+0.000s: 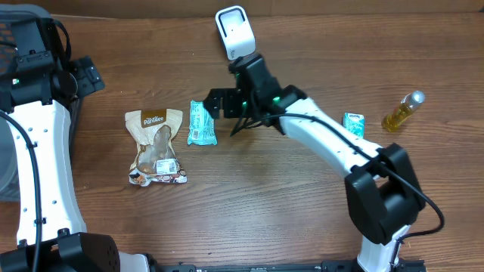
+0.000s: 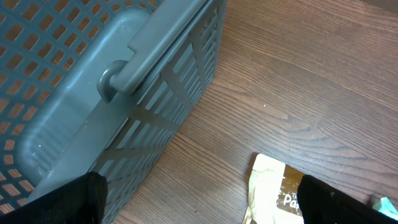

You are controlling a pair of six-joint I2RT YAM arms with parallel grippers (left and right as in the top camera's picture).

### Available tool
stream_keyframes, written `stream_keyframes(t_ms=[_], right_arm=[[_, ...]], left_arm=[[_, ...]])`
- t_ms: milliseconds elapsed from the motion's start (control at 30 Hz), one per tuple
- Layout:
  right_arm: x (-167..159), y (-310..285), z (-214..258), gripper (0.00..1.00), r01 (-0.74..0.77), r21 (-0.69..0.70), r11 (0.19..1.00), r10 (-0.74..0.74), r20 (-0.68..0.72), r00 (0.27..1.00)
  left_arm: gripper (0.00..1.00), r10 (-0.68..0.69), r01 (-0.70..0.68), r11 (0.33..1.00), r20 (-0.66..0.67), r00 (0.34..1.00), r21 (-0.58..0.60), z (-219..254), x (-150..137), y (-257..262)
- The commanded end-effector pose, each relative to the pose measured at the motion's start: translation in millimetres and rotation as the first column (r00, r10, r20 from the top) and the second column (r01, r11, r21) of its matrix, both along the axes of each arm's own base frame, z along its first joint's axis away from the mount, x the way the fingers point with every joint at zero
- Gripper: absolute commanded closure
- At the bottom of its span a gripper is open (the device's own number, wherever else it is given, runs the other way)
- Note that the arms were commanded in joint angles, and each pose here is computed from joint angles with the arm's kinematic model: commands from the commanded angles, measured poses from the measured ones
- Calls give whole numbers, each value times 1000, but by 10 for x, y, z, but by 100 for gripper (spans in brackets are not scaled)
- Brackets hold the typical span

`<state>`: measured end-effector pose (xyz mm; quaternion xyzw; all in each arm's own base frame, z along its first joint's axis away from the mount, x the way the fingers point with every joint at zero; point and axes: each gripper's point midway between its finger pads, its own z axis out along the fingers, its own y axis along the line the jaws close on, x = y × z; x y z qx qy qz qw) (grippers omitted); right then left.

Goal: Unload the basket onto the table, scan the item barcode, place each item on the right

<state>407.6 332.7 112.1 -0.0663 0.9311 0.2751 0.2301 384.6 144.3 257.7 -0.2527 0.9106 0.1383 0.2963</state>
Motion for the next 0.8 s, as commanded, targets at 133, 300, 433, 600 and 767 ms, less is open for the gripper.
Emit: stream_keyframes(t_ms=[133, 300, 433, 600, 767], right_arm=[[92, 107, -527, 9, 69, -36, 997, -70, -35, 997], [102, 175, -643, 33, 51, -17, 999, -52, -46, 998], [104, 258, -728, 47, 40, -10, 999, -40, -36, 999], [89, 350, -879, 50, 26, -11, 1000, -26, -32, 999], [48, 309, -1082, 61, 27, -44, 999, -30, -66, 997]], left_arm=[[1, 2, -2, 1000, 12, 1000, 4, 45, 11, 21], [0, 2, -2, 1000, 13, 1000, 4, 46, 12, 21], [0, 2, -2, 1000, 12, 1000, 4, 45, 11, 21], [1, 2, -2, 1000, 12, 1000, 4, 45, 11, 21], [0, 2, -2, 1000, 12, 1000, 4, 45, 11, 21]])
